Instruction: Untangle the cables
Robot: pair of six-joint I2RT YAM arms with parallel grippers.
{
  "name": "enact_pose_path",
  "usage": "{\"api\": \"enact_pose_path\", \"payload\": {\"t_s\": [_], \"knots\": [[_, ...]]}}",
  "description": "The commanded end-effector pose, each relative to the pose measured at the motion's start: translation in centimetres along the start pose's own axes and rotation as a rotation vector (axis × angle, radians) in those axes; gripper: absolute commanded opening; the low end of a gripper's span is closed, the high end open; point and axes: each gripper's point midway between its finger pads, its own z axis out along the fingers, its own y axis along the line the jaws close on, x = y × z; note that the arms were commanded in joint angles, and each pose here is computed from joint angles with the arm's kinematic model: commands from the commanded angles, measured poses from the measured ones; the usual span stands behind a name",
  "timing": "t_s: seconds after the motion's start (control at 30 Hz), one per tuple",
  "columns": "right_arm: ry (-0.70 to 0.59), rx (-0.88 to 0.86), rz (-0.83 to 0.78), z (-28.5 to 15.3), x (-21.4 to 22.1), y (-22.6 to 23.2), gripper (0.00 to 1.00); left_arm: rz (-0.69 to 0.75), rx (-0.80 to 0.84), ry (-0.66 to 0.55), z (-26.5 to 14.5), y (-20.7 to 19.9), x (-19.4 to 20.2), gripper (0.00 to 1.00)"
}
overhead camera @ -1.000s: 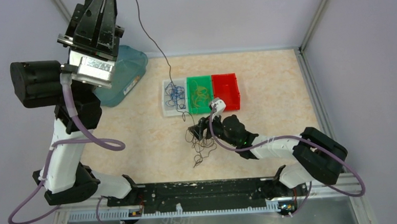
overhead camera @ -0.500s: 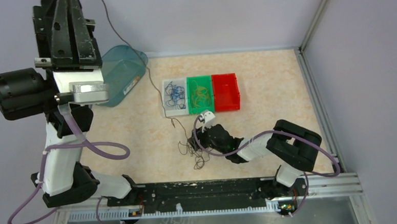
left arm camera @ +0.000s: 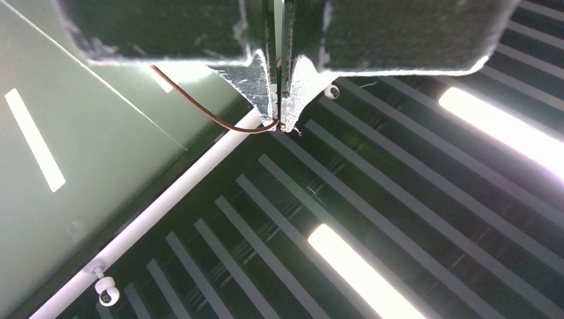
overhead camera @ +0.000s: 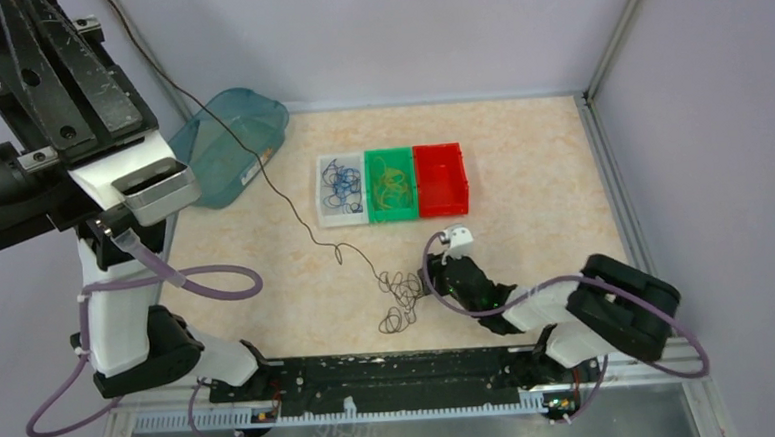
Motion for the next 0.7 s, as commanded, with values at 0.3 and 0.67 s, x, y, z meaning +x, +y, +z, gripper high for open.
{"api": "enact_pose_path", "payload": {"t_s": [0.3,0.67], "knots": [[-0.367,-0.374,-0.047,-9.1,-15.0,5.2,0.73,-0.253,0.397,0.238,-5.7,-14.8,1.6,0.02],[-0.303,-0.767,-0.165,-11.6,-15.7,12.7,0.75,-0.324,0.458,0.3,-6.9,-18.6,1.8,0.02]]}}
